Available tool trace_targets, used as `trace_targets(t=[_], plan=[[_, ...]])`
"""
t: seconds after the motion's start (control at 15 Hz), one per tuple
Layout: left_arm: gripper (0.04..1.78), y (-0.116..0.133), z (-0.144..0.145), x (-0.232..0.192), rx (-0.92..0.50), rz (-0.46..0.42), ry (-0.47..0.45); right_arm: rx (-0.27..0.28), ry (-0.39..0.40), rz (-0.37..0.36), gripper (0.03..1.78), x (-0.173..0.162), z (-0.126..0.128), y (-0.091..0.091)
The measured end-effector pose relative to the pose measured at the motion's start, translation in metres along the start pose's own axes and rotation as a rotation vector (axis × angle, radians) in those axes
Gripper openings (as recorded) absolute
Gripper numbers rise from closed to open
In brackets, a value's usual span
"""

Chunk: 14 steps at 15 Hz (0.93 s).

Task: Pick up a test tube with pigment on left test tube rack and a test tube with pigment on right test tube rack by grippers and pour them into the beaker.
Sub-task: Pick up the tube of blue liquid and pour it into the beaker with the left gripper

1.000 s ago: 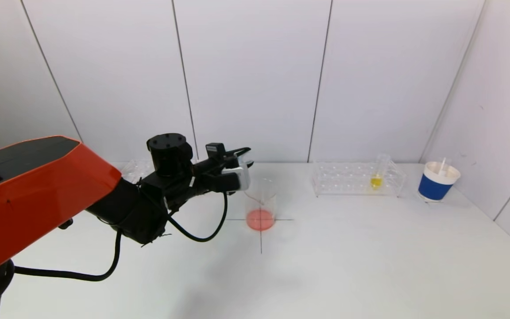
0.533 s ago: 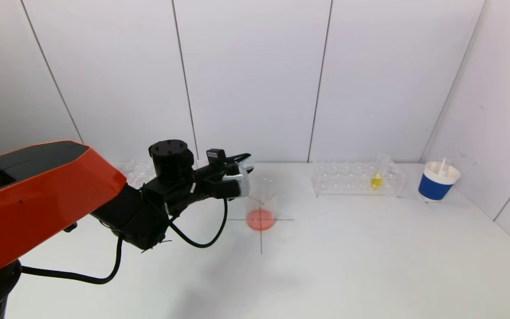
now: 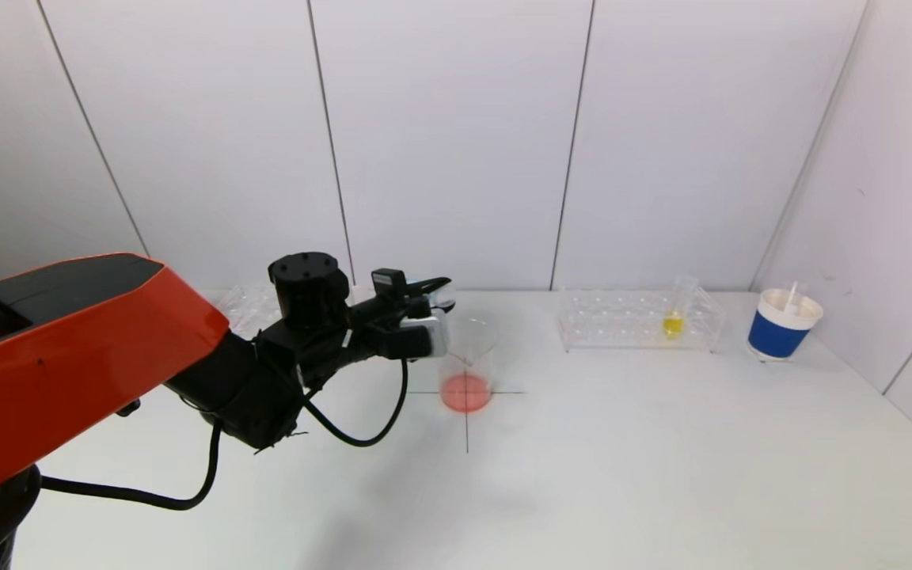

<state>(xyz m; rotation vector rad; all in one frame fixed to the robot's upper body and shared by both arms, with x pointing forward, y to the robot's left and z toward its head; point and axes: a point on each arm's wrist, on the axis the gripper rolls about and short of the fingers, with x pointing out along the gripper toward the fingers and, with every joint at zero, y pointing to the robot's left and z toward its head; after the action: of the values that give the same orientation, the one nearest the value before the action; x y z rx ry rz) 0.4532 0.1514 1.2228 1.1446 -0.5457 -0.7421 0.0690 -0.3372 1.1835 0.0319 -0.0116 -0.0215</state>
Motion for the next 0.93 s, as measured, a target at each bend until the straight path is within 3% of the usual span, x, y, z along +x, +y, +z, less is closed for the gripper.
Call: trace_targets(t=[0.93], plan=[[0.44,-0.0044,0.0036,0.0014,0.135,-0.022,-0.025,0.000,0.000,0.000,1.77,0.0000,0.0000,0.0000]])
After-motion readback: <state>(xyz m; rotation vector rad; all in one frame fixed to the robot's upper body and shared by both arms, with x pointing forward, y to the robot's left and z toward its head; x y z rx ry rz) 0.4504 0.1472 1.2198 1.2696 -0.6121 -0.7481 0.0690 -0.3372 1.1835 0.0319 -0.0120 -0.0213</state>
